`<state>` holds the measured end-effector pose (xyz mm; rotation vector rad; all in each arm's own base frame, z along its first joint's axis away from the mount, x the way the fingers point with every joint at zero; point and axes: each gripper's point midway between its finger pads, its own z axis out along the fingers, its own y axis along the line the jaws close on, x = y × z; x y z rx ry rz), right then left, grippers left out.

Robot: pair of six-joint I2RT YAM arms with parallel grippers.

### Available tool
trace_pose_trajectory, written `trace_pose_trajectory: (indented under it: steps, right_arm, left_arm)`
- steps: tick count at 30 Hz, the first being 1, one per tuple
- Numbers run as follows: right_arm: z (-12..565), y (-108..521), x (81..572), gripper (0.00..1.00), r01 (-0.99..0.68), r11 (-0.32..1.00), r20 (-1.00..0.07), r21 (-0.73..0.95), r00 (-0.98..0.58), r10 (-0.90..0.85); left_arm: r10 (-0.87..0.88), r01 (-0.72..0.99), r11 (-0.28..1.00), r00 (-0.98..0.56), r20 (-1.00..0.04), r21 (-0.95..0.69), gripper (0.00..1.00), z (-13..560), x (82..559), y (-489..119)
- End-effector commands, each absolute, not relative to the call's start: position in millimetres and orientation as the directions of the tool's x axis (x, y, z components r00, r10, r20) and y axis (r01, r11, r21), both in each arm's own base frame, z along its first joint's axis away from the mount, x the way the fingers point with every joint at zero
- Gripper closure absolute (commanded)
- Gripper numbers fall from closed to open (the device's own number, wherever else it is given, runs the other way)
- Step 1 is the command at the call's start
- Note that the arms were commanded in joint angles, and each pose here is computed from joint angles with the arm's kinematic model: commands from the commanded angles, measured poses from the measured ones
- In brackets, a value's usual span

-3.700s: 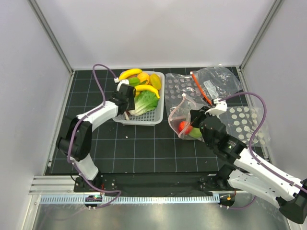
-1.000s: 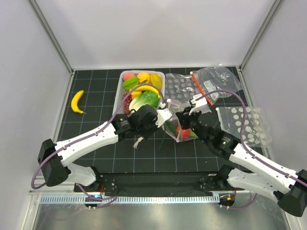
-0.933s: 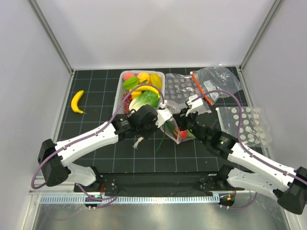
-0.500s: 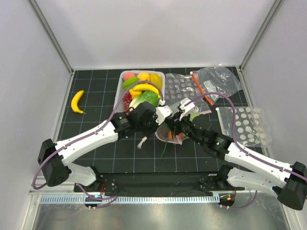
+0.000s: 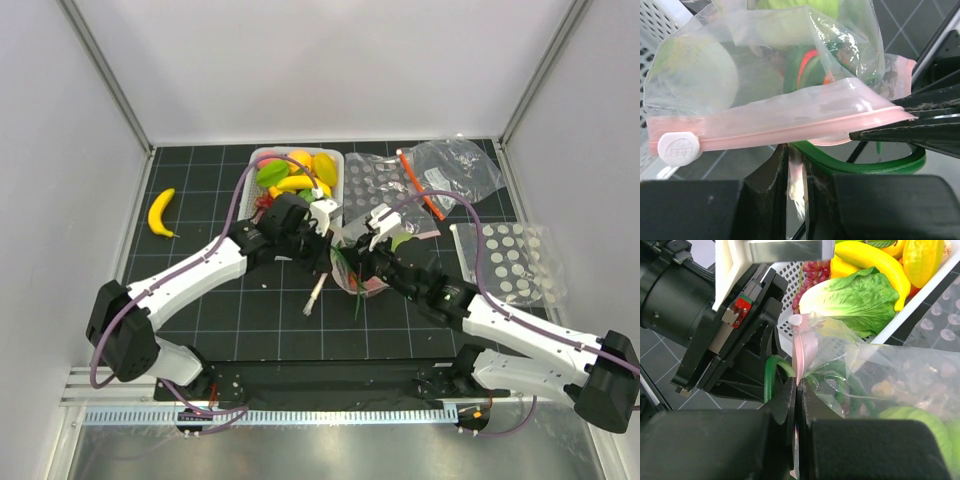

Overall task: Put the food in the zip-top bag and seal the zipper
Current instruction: Place the fake vegetable in the zipper food storage bag.

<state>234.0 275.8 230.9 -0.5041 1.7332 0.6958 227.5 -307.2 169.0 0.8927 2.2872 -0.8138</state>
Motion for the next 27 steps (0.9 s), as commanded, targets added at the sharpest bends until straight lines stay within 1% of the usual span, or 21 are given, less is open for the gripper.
trace_pose_trajectory:
  steps: [1, 4, 6, 8, 12, 14, 15, 16, 17, 18, 23, 27]
  right_arm:
    - [255.1, 288.1, 233.1, 0.99, -0.678, 0.703, -0.972, 0.212, -0.220, 0.081]
    - [253.8, 286.8, 234.7, 0.99, -0.669, 0.713, -0.972, 0.210, -0.220, 0.081]
    - [252.6, 286.5, 234.8, 0.99, -0.667, 0.715, -0.972, 0.210, -0.219, 0.081]
    - [253.8, 283.8, 237.1, 0.99, -0.653, 0.728, -0.973, 0.210, -0.215, 0.088]
    - [251.2, 275.0, 243.2, 0.99, -0.603, 0.769, -0.971, 0.211, -0.218, 0.096]
    - [251.2, 270.2, 245.9, 0.99, -0.579, 0.787, -0.971, 0.214, -0.216, 0.105]
    - [251.2, 268.8, 246.4, 0.99, -0.572, 0.791, -0.970, 0.216, -0.215, 0.110]
    - [251.5, 268.3, 246.3, 0.99, -0.571, 0.791, -0.970, 0.219, -0.214, 0.114]
    - [253.3, 268.1, 246.1, 0.99, -0.572, 0.790, -0.970, 0.220, -0.210, 0.118]
    - [253.1, 267.9, 245.9, 0.99, -0.572, 0.790, -0.970, 0.222, -0.211, 0.120]
    - [256.8, 266.0, 244.8, 0.99, -0.569, 0.788, -0.969, 0.233, -0.203, 0.139]
    - [262.1, 267.6, 240.2, 0.99, -0.592, 0.769, -0.969, 0.242, -0.193, 0.156]
  left_arm:
    - [0.244, 0.700, 0.522, -0.670, -0.701, -0.487, 1.00, 203.1, 229.0, -331.6]
    - [0.180, 0.643, 0.562, -0.710, -0.681, -0.521, 1.00, 204.0, 237.8, -329.4]
    - [0.118, 0.570, 0.605, -0.755, -0.646, -0.556, 1.00, 204.0, 243.2, -328.2]
    - [0.072, 0.520, 0.614, -0.786, -0.613, -0.594, 1.00, 206.9, 245.9, -327.2]
    - [-0.005, 0.451, 0.629, -0.812, -0.583, -0.634, 1.00, 215.1, 252.5, -320.7]
    - [-0.057, 0.405, 0.650, -0.818, -0.572, -0.643, 0.99, 220.8, 255.4, -315.7]
    - [-0.099, 0.359, 0.660, -0.829, -0.551, -0.660, 0.98, 222.4, 257.0, -313.4]
    - [-0.120, 0.340, 0.661, -0.832, -0.542, -0.668, 0.95, 223.9, 257.7, -312.9]
    - [-0.142, 0.323, 0.659, -0.833, -0.534, -0.679, 0.95, 227.6, 257.2, -311.7]
    - [-0.177, 0.276, 0.655, -0.849, -0.497, -0.704, 0.95, 226.7, 256.1, -311.8]
    - [-0.189, 0.258, 0.606, -0.872, -0.451, -0.752, 0.97, 232.1, 249.5, -319.2]
    - [-0.199, 0.217, 0.622, -0.886, -0.420, -0.753, 0.97, 217.2, 256.5, -323.9]
